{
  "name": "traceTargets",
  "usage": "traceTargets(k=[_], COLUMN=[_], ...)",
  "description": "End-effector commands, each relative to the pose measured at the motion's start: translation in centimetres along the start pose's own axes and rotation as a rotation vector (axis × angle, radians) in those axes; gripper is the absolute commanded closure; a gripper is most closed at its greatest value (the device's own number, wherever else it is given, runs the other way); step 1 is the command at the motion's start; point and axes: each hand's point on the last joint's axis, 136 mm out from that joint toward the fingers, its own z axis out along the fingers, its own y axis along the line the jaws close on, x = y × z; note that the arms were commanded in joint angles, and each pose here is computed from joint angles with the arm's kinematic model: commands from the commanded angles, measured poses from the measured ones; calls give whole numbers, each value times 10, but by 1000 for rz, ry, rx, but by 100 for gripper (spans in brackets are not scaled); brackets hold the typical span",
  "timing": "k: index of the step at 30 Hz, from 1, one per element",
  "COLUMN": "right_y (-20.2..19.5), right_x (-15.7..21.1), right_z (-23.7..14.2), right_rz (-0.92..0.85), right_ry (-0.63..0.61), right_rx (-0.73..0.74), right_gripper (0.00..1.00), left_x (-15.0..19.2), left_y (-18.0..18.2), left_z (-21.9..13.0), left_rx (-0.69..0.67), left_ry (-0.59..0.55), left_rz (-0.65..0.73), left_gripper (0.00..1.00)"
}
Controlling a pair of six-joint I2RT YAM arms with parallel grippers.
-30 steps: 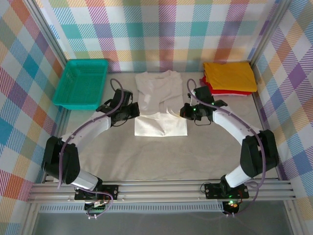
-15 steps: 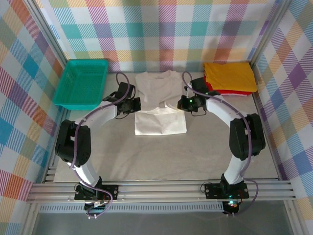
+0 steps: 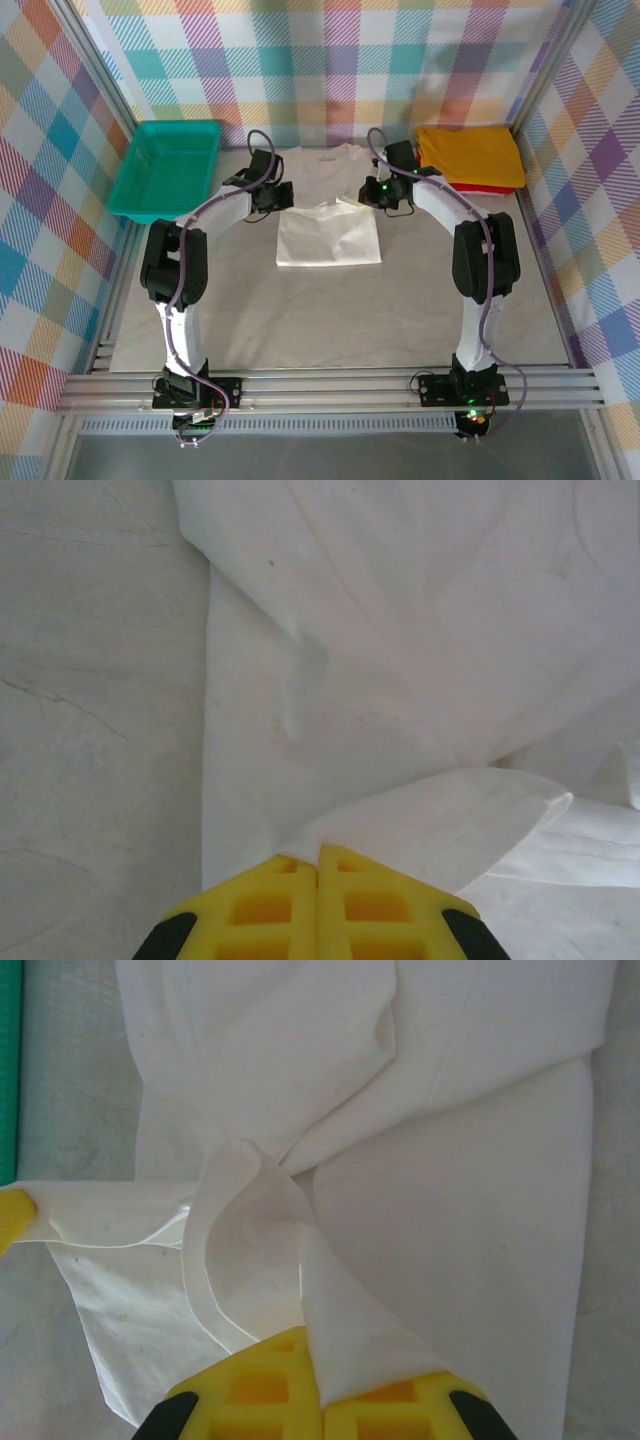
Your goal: Fold and stack the t-shirts
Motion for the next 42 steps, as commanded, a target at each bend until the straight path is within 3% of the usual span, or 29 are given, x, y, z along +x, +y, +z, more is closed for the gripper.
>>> traceTargets(k=[1,2,4,5,6,8,11,12,17,19,23,29,33,42], right_y=[-7,-8,-12,-13,-17,-16,-3,1,11,12,15,6,-2,-40], right_x=[-16,-22,-37,-47,-55,-72,-81,-79,-26,-1,18,22,53,118], right_z=[4,7,13,14,15,8,-16,-24,-51,-48,-25,6,12,45], right_rz=[-20,-20,-13,-11,-1,8,-23,-28,-3,15,-2,86,108,186], right_ry=[-13,-15,-19,-21,-18,-19,-49,-55,-82,-75,-24,37,72,196], right_rx=[19,21,22,27,46,52,51,47,-15,-55,-95,-87,-96,-44], right_gripper=[88,87,85,73,69,71,57,57,60,82,94,100,100,100], left_x=[-14,-18,-38,-50,-66,-97,-117,-116,-49,-17,10,33,71,142], left_y=[13,16,24,27,27,22,15,13,-3,-5,-7,-1,4,36], left_z=[12,16,23,24,22,11,-26,-37,-66,-63,-44,-5,5,34], left_rx=[-34,-47,-77,-83,-84,-82,-106,-106,-37,-4,45,50,96,26], left_ry=[18,19,-2,-18,-45,-97,-154,-171,-195,-186,-166,-95,-50,83], left_rz=[7,7,4,-2,-6,17,32,32,40,23,13,-65,-135,-207], left_gripper=[100,100,75,61,53,53,52,52,50,50,59,65,65,65])
